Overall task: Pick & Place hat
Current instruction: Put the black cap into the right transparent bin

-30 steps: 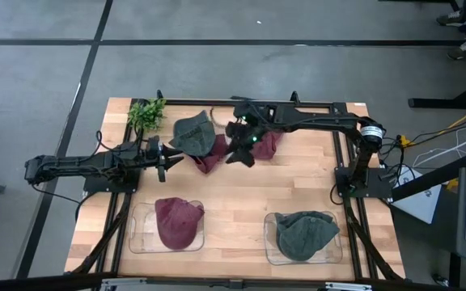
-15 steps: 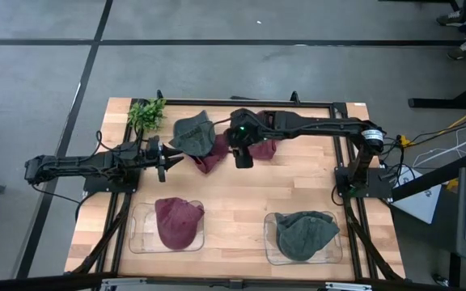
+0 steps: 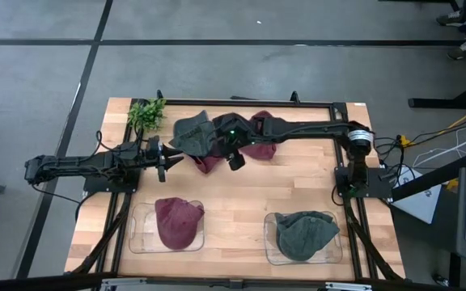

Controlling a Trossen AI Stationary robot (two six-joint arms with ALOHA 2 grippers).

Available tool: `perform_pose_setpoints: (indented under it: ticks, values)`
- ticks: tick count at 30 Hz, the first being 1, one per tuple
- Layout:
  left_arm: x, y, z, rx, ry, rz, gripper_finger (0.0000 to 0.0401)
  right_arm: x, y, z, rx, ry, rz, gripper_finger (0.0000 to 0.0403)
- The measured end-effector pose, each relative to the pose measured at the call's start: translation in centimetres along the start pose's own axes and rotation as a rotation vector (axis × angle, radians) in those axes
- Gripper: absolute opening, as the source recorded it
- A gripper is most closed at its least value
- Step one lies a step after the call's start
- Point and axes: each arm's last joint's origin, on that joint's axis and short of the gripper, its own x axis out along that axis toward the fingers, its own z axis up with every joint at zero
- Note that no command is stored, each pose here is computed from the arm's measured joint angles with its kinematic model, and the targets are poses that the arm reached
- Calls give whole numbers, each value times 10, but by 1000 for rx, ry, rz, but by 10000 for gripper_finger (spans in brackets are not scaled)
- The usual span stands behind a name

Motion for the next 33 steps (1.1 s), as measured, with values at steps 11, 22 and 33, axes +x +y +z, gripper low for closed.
perform_pose_setpoints:
  ticks: [11,22,33]
  values:
    - [0,0,0,0,0,0,130,56,20,-16,-192,38,38,223]
    - [0,0,0,0,0,0,130,98,29,-30,-206,104,-74,223]
    - [0,0,0,0,0,0,130,107,31,-42,-289,143,-38,223]
